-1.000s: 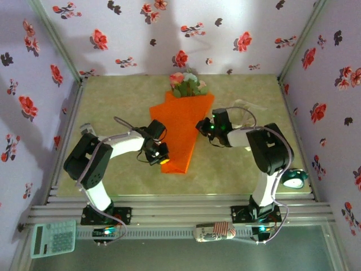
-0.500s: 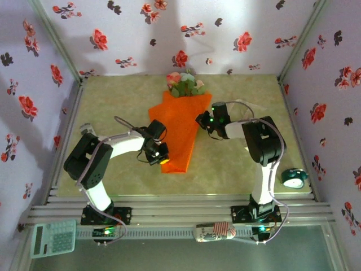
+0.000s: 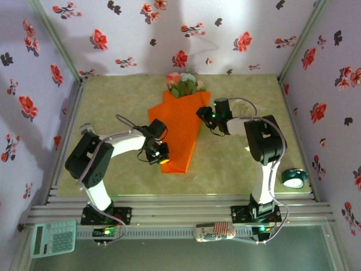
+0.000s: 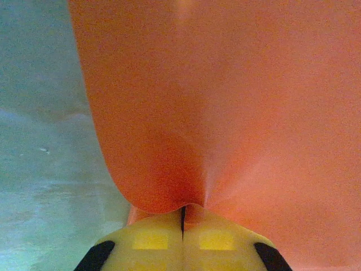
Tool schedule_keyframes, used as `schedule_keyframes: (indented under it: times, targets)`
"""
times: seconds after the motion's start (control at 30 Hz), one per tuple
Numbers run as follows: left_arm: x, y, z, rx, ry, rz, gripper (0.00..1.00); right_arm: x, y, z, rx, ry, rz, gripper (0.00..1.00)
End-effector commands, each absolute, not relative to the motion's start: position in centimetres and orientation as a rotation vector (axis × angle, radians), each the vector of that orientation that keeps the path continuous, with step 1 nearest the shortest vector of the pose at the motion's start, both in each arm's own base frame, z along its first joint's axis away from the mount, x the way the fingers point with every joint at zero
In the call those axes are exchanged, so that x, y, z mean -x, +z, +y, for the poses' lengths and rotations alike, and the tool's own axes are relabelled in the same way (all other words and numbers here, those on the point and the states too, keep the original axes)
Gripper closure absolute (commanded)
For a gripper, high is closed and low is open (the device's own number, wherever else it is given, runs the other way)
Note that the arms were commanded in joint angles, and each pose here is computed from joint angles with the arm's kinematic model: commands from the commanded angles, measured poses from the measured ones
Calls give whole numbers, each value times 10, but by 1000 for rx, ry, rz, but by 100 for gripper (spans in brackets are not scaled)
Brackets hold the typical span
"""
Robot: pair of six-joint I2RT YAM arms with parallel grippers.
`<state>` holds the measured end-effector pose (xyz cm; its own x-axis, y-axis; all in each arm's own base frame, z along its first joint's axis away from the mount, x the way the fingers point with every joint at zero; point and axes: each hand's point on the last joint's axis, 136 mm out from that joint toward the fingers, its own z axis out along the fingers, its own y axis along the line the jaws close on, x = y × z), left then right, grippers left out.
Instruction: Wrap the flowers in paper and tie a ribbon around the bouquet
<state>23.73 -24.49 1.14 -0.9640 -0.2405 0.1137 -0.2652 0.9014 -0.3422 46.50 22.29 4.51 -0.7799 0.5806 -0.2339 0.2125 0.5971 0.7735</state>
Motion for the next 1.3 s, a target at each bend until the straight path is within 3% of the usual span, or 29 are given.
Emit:
schedule_keyframes:
  times: [0.0, 0.1, 0.27, 0.43, 0.47, 0.53, 0.6, 0.73, 0.77, 0.87, 0.9, 1.0, 1.03, 1.1, 1.13, 1.27]
  targets:
    - [-194, -39, -171, -377, 2, -2947, 100, -465, 35, 216, -630, 1028, 2368, 58]
    - [-192, -39, -170, -345, -9, -2941, 100, -477, 34, 220, -618, 1055, 2355, 65]
    - [-190, -39, -166, -322, -31, -2935, 100, -482, 39, 213, -630, 1015, 2328, 100]
    - [-186, -36, -161, -299, -43, -2932, 100, -481, 52, 202, -637, 1000, 2276, 100]
    - [-185, -35, -161, -292, -43, -2932, 100, -481, 53, 202, -633, 1003, 2276, 94]
    - [-185, -35, -160, -281, -46, -2930, 100, -484, 51, 203, -630, 1009, 2279, 69]
    - [-185, -34, -160, -276, -45, -2930, 100, -489, 45, 207, -627, 1028, 2290, 61]
    - [-186, -33, -161, -280, -45, -2930, 100, -501, 36, 209, -641, 1035, 2297, 61]
    - [-186, -34, -161, -281, -45, -2930, 100, -504, 35, 208, -646, 1032, 2296, 66]
    - [-187, -33, -162, -281, -44, -2931, 100, -510, 35, 200, -672, 1026, 2274, 97]
    - [-187, -34, -161, -283, -47, -2929, 100, -511, 38, 198, -674, 1024, 2264, 100]
    - [-186, -34, -161, -280, -49, -2927, 100, -517, 43, 193, -670, 1023, 2248, 100]
    - [-186, -34, -161, -282, -49, -2927, 100, -518, 43, 192, -670, 1025, 2250, 93]
    - [-186, -34, -161, -281, -49, -2925, 100, -522, 42, 190, -672, 1030, 2251, 66]
    - [-186, -34, -161, -279, -47, -2924, 100, -525, 41, 188, -677, 1026, 2250, 61]
    - [-187, -33, -162, -284, -43, -2923, 100, -534, 37, 185, -686, 1027, 2250, 66]
